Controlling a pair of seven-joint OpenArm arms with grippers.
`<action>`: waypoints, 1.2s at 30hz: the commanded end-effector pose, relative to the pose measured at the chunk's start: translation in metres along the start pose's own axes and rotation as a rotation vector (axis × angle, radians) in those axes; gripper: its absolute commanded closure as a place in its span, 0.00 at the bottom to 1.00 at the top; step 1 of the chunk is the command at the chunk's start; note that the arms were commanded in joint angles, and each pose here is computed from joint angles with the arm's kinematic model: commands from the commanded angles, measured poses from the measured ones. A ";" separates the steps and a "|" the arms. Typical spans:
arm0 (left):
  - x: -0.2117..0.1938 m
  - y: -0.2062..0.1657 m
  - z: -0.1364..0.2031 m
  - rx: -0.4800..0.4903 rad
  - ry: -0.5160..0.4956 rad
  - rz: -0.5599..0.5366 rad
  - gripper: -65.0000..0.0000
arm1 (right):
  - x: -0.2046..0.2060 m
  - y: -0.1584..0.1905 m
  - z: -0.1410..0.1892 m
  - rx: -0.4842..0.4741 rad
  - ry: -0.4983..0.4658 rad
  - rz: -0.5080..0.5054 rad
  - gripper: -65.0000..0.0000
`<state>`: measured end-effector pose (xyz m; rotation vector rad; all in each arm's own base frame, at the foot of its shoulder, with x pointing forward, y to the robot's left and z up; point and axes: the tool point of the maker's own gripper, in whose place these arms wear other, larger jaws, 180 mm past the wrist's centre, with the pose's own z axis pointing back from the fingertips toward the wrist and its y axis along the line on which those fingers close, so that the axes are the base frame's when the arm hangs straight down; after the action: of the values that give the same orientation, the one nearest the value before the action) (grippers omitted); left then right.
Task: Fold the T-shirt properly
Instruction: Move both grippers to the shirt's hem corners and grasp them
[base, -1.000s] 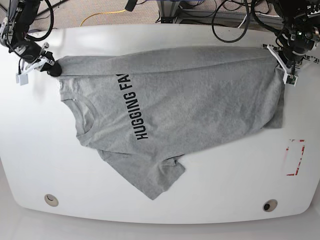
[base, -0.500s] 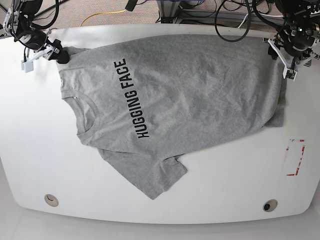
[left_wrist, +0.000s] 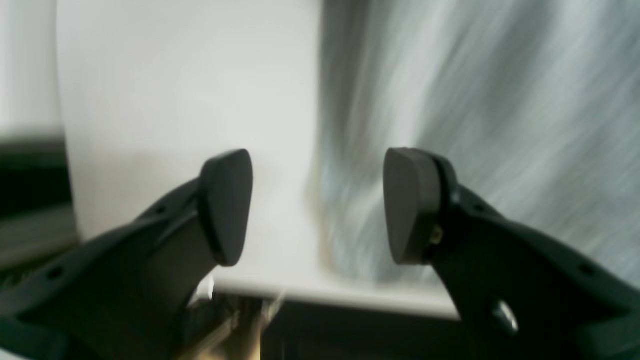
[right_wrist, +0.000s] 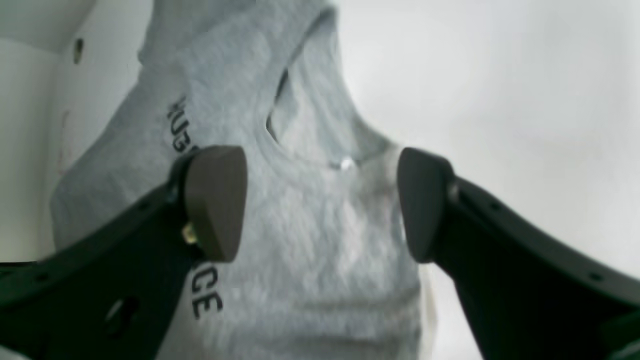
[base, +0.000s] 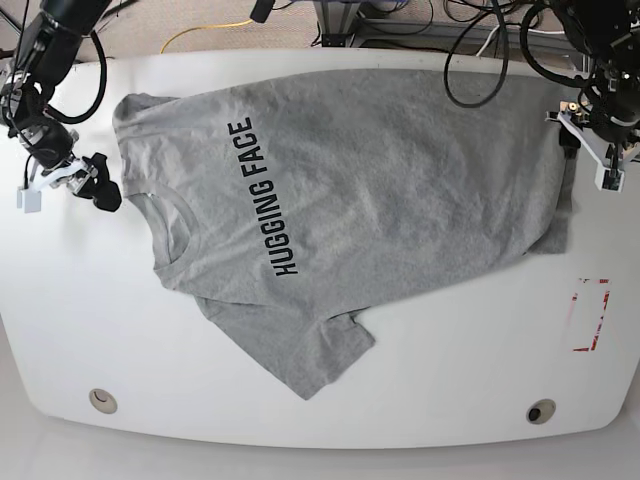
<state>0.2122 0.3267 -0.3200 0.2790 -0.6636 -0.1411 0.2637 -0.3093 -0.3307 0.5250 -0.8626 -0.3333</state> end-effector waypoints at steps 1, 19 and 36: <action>0.024 0.025 0.007 0.073 -0.074 0.027 0.41 | 0.042 0.001 -0.010 -0.021 -0.054 0.059 0.31; 0.091 0.051 0.002 0.166 -0.200 0.059 0.41 | 0.098 0.064 -0.141 0.075 0.067 0.210 0.31; 0.083 0.047 0.000 0.165 -0.167 0.036 0.41 | 0.089 0.083 -0.220 0.090 0.087 0.278 0.31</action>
<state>0.2763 0.3515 -0.2681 0.3979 -0.8157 -0.0610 0.4797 -0.2058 -0.3675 0.5070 -0.7783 -0.0150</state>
